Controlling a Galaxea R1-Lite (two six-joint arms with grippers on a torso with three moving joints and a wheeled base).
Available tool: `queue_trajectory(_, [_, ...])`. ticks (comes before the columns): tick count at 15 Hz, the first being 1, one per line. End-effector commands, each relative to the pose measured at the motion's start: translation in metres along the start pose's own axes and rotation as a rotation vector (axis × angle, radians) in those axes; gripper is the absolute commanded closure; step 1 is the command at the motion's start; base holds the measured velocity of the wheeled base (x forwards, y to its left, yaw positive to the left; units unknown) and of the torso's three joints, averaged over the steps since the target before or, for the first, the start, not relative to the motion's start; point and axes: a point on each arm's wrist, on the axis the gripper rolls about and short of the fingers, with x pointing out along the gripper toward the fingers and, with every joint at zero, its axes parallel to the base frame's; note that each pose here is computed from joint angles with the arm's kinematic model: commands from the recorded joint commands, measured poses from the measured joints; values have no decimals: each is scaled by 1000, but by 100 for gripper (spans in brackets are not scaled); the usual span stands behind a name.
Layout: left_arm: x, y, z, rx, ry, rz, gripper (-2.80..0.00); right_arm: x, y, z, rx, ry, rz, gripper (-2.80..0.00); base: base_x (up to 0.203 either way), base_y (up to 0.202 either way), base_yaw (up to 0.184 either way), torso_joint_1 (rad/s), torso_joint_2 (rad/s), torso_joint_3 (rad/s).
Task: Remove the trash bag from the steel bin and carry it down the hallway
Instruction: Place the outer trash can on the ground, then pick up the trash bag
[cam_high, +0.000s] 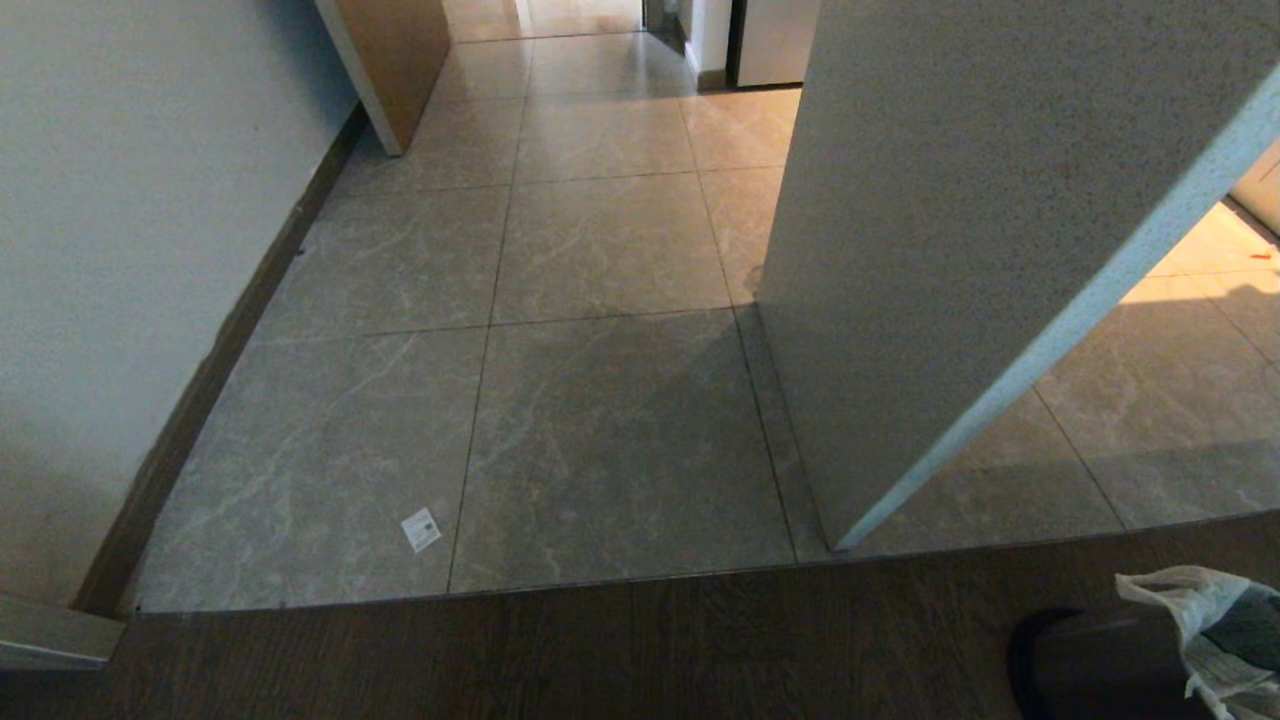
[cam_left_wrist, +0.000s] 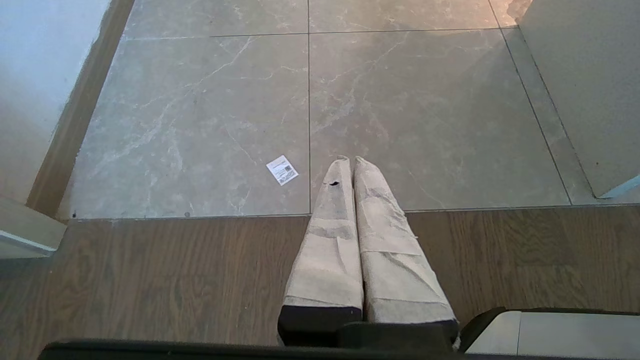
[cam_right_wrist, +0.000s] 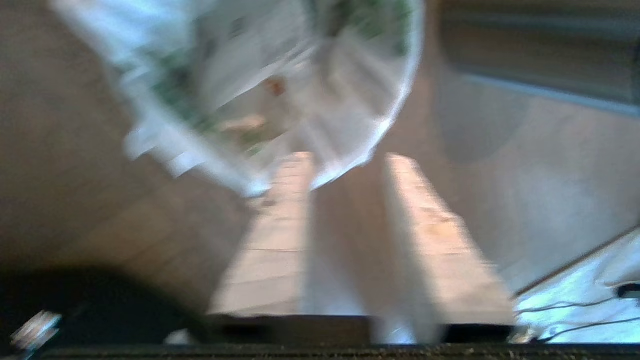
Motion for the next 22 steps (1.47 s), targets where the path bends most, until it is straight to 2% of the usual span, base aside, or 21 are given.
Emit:
queue_trajectory(1, [0, 0, 0, -1, 0, 1, 0, 30, -2, -9, -21, 2, -9, -280, 0, 0, 0, 0, 0, 0])
queue_trajectory(6, [0, 0, 0, -1, 0, 1, 0, 61, 2, -30, -230, 6, -12, -280, 0, 0, 0, 0, 0, 0])
queue_trajectory(9, [0, 0, 0, -1, 0, 1, 0, 68, 0, -38, -317, 8, -23, -280, 0, 0, 0, 0, 0, 0])
queue_trajectory(14, [0, 0, 0, -1, 0, 1, 0, 80, 3, -47, -345, 11, -13, -280, 0, 0, 0, 0, 0, 0])
queue_trajectory(17, [0, 0, 0, -1, 0, 1, 0, 91, 6, -56, -395, 17, -7, -280, 0, 0, 0, 0, 0, 0])
queue_trajectory(22, [0, 0, 0, -1, 0, 1, 0, 112, 7, -64, -397, 0, -5, -280, 0, 0, 0, 0, 0, 0])
